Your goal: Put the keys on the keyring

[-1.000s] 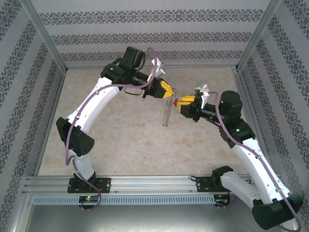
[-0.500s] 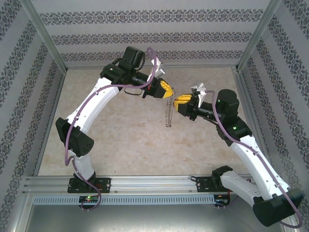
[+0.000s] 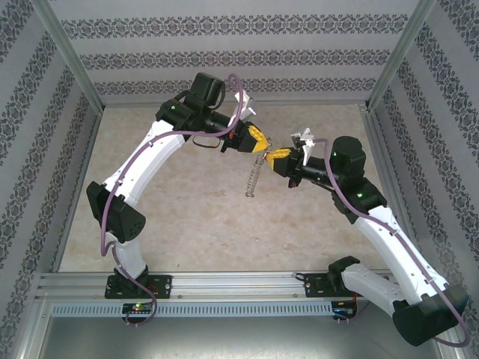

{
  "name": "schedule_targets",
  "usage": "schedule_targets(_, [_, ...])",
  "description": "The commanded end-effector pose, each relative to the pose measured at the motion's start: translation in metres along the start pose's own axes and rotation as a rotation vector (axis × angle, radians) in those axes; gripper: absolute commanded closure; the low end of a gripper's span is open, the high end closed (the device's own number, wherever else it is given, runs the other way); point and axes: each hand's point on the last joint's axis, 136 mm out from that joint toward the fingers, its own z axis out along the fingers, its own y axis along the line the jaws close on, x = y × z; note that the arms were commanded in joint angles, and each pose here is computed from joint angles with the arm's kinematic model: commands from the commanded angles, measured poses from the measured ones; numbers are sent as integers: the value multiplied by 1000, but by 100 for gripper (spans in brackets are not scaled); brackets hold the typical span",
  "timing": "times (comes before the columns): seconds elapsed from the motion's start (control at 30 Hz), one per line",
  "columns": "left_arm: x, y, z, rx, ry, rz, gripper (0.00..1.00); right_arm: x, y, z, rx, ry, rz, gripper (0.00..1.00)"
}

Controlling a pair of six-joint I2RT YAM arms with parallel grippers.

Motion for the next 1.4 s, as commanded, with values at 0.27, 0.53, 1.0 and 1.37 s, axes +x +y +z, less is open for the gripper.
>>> schedule_targets(0.27, [-19, -21, -3, 44, -46, 76, 100, -34, 23, -3, -70, -77, -81, 100])
schedule_targets(0.53, [-16, -21, -1, 50, -45, 70, 100, -28, 33, 9, -134, -24, -72, 100])
schedule_targets(1.0, [-18, -22, -3, 40, -51, 82, 100, -17, 31, 2, -103, 22, -78, 100])
schedule_targets(1.37, [-17, -23, -2, 36, -55, 82, 100, -33, 24, -28, -46, -41, -69, 73])
